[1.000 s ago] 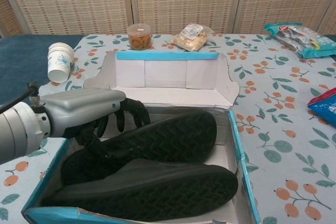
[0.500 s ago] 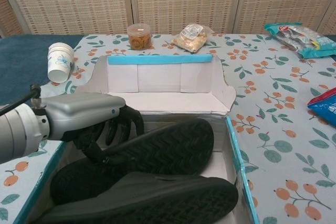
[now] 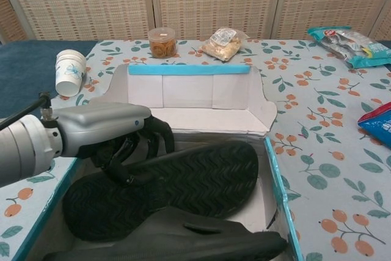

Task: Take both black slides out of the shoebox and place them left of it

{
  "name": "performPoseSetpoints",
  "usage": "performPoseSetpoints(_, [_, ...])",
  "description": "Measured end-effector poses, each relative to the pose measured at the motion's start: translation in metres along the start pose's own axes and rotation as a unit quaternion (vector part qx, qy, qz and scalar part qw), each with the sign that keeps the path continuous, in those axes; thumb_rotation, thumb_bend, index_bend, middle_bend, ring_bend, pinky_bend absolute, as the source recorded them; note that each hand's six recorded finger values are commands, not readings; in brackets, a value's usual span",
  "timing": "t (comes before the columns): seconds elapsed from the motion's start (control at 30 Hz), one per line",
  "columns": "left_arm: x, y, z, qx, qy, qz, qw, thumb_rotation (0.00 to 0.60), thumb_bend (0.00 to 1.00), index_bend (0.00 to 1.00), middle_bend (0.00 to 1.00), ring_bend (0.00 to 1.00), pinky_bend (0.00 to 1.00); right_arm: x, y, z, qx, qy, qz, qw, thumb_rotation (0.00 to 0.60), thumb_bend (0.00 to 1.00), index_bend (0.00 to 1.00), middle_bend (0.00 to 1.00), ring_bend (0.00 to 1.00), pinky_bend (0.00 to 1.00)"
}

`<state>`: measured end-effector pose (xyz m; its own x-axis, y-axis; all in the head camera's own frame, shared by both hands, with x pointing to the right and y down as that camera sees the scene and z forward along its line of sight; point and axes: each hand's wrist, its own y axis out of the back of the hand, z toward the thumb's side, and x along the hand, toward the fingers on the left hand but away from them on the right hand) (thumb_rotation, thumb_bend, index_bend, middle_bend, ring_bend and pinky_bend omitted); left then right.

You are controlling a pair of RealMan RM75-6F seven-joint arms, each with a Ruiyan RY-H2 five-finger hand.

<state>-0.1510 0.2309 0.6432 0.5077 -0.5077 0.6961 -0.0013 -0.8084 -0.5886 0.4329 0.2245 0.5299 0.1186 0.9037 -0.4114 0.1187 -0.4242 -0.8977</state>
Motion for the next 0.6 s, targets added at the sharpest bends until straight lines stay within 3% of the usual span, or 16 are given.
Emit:
performPoseSetpoints(0.23, [0.007,0.006,0.002,-0.005,-0.023,0.034,0.9991,0.600,0.62,0.86,0.91,0.73,0.75,0.000,0.001,-0.001,-0.001,-0.002,-0.002,1.0000,0.600,0.19,0.00,0.00,0.00,0.00])
performPoseSetpoints(0.6, [0.015,0.036,-0.004,-0.015,-0.055,0.138,0.9887,0.600,0.64,0.86,0.91,0.73,0.74,0.000,0.002,-0.004,0.000,-0.007,-0.002,1.0000,0.600,0.19,0.00,0.00,0.00,0.00])
